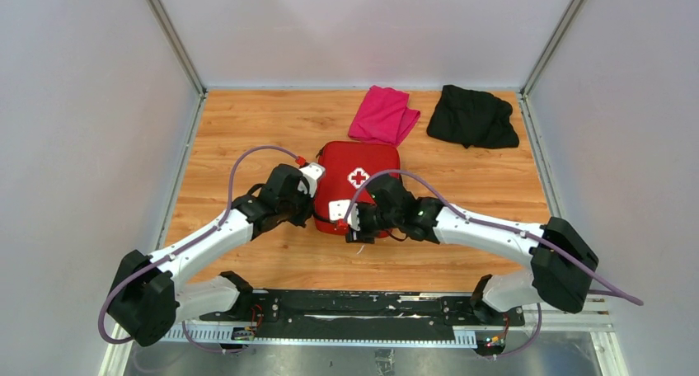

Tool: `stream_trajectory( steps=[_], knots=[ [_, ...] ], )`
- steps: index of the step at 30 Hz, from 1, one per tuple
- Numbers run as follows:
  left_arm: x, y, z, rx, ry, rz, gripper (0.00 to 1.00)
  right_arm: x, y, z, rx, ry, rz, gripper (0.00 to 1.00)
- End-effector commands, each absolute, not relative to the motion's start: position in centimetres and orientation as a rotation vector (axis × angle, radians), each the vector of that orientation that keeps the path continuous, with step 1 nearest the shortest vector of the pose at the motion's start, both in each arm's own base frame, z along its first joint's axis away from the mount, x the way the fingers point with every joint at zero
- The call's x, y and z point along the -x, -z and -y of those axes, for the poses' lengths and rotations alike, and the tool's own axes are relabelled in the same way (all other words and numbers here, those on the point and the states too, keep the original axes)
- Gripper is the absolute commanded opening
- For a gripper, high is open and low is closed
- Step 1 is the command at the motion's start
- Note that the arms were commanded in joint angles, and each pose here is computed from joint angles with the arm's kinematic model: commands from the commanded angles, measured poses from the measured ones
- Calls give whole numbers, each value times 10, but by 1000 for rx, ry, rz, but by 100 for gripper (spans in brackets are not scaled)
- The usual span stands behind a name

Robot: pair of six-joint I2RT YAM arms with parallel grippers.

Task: Organize the medicine kit

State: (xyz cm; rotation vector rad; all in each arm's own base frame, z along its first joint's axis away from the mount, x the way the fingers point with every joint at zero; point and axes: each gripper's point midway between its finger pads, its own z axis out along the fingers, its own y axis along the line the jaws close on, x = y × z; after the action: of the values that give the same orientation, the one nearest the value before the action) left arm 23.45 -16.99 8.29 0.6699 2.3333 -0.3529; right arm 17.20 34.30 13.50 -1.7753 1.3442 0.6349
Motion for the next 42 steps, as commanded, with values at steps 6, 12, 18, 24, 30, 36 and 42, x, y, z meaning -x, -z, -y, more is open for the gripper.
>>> stream_trajectory(
  steps=[6,12,18,24,30,36,42],
  knots=[
    [-244,-101,184,-663,427,-2265,0,-207,-120,-350,1722,-416,-1354,46],
    [-242,-101,185,-650,445,-2262,0,-219,-111,-349,1711,-343,-1386,38],
    [-239,-99,186,-643,460,-2277,0,-218,-101,-353,1711,-351,-1413,30],
    [-229,-96,188,-600,514,-2308,0,-232,-98,-352,1613,-306,-1519,20],
    [-221,-99,186,-507,559,-2315,0,-239,-102,-355,1471,-325,-1594,13],
    [-210,-101,186,-426,613,-2330,0,-247,-101,-357,1368,-325,-1660,10],
    [-207,-96,197,-373,674,-2314,0,-240,-105,-370,1333,-419,-1669,9]
  ],
)
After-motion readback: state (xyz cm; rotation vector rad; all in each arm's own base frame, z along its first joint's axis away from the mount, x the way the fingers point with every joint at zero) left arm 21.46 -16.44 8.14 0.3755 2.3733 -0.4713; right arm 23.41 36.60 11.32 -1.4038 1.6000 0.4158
